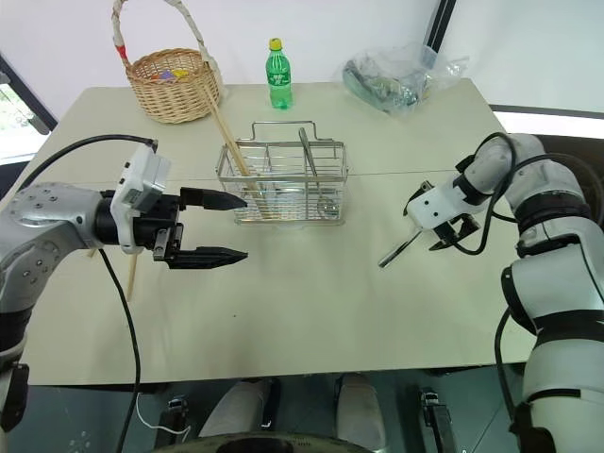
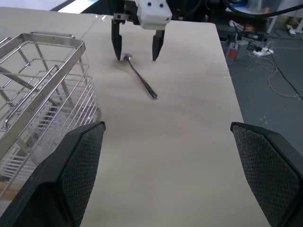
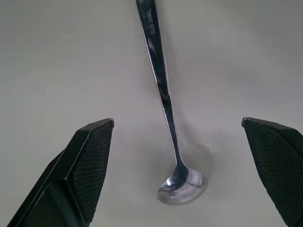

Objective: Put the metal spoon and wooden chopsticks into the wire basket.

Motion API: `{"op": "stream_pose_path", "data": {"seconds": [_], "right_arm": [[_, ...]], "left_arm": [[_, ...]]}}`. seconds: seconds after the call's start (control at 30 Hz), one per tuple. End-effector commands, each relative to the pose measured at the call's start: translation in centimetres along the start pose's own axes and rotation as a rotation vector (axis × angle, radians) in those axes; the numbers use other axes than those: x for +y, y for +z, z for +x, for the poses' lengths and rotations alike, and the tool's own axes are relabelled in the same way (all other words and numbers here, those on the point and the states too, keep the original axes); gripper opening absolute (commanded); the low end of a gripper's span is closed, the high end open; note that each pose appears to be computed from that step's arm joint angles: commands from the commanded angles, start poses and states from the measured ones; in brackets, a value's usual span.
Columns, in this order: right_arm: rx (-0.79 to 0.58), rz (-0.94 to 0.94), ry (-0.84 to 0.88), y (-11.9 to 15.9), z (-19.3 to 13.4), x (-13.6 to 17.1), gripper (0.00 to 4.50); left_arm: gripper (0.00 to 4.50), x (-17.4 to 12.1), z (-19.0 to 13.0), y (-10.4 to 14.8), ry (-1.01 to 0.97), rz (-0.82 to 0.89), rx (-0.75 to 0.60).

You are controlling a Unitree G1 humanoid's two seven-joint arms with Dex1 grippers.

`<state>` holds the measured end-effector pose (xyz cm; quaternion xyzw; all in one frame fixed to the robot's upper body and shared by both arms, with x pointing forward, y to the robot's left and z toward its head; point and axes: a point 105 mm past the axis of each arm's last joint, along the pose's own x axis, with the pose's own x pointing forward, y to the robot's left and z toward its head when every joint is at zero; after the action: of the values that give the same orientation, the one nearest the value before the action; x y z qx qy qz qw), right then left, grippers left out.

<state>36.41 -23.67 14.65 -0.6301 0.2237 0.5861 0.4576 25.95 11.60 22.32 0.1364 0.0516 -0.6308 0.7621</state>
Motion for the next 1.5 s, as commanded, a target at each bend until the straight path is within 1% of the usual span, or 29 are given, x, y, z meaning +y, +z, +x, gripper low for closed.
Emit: {"op": "stream_pose_path", "data": {"seconds": [0.03,0.3,0.5,0.6,0.63,0.7,0.8,0.87,0.93,1.2,1.27,1.37,1.43,1.5], "right_arm": [[0.043,-0.034,-0.020,-0.2,-0.4,-0.7,4.45],[0.188,-0.148,-0.010,-1.4,0.6,-0.6,4.45],[0.235,-0.229,-0.087,-1.3,1.1,-2.1,4.45],[0.234,-0.247,-0.132,-1.0,1.5,-2.8,4.45],[0.229,-0.248,-0.143,-0.9,1.6,-2.9,4.22],[0.222,-0.253,-0.160,-0.8,1.7,-3.1,3.58],[0.203,-0.245,-0.154,-0.6,1.8,-2.9,2.15],[0.195,-0.242,-0.142,-0.7,1.9,-2.6,0.96],[0.188,-0.235,-0.130,-0.7,1.9,-2.2,0.10],[0.148,-0.199,-0.152,-0.8,1.7,-1.6,0.10],[0.107,-0.186,-0.182,-0.5,1.3,-1.6,0.10],[-0.004,-0.168,-0.249,0.6,0.3,-1.8,0.10],[-0.114,-0.141,-0.300,1.6,-0.6,-1.9,0.10],[-0.276,-0.067,-0.376,3.2,-2.4,-2.6,0.10]], "left_arm": [[4.50,-0.4,-0.4,1.3,0.020,0.031,-0.030],[4.50,-0.7,-0.3,1.9,0.052,0.020,-0.058],[4.50,-0.6,-0.1,2.5,0.061,0.023,-0.075],[4.50,-0.4,-0.2,2.8,0.069,0.025,-0.085],[4.50,-0.4,-0.2,2.9,0.071,0.027,-0.085],[4.50,-0.3,-0.2,3.0,0.075,0.031,-0.088],[4.50,-0.3,-0.2,3.4,0.081,0.038,-0.098],[4.50,-0.2,-0.3,3.7,0.083,0.042,-0.105],[4.50,-0.1,-0.3,3.9,0.086,0.046,-0.111],[4.50,0.5,-0.3,4.3,0.094,0.054,-0.121],[4.50,0.7,-0.4,4.3,0.100,0.060,-0.123],[4.50,1.0,-0.7,4.6,0.120,0.070,-0.135],[4.50,1.3,-1.1,4.9,0.140,0.078,-0.146],[4.50,1.7,-1.6,5.3,0.165,0.087,-0.158]]}}
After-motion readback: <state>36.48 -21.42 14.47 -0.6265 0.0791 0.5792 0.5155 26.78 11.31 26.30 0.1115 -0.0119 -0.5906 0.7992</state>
